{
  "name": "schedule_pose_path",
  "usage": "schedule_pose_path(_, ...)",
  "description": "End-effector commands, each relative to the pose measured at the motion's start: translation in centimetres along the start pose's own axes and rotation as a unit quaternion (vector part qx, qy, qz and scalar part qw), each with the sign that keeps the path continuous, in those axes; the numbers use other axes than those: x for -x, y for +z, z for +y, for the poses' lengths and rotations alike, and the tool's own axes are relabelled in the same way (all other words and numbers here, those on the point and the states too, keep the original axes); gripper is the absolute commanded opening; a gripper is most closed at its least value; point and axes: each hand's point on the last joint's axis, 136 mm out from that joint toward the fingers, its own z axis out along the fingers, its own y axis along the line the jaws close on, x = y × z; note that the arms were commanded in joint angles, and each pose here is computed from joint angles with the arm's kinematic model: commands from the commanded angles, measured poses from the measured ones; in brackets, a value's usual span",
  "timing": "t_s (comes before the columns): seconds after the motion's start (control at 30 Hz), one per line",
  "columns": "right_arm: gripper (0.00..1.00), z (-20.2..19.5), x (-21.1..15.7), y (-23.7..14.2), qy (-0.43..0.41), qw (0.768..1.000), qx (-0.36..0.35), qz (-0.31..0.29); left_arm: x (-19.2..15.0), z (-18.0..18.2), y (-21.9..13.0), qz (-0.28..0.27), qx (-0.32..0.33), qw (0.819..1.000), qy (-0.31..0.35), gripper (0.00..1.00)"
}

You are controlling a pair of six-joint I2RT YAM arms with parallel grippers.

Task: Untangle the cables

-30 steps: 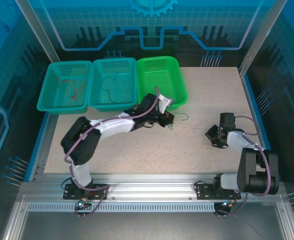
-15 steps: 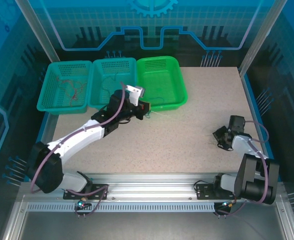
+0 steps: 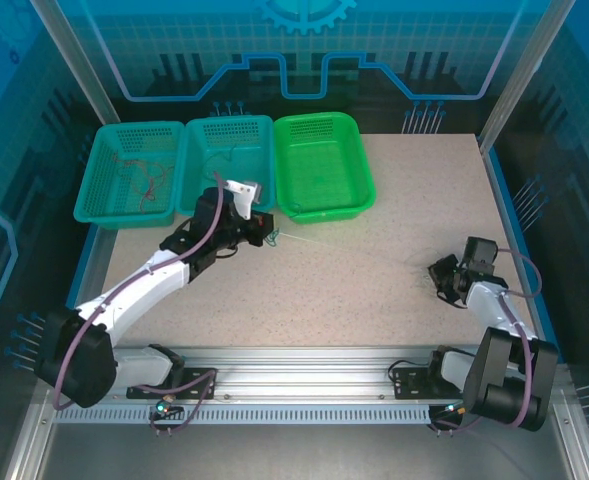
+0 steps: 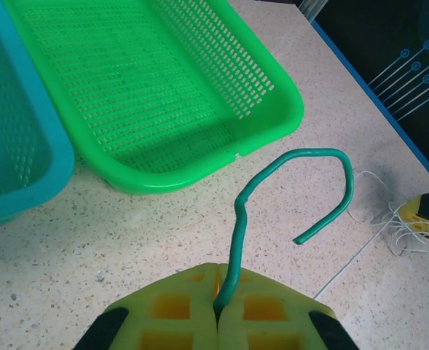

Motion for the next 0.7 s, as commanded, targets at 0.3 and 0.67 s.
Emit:
schedule_pose_path(0.3,0.00,2.5,-0.7,-1.0,-0.176,0.982,-0.026,-0.068,1.6,0.7,-1.4,-0.041,-0.063,0.996,-0.050,0.00)
schedule_pose_path(0.67,0.94,16.4,-9.4,-7.0,-0.490,0.844,0.216,-0.028,-1.0,-3.4,1.6,0.017,-0.103,0.995,0.006,0.00)
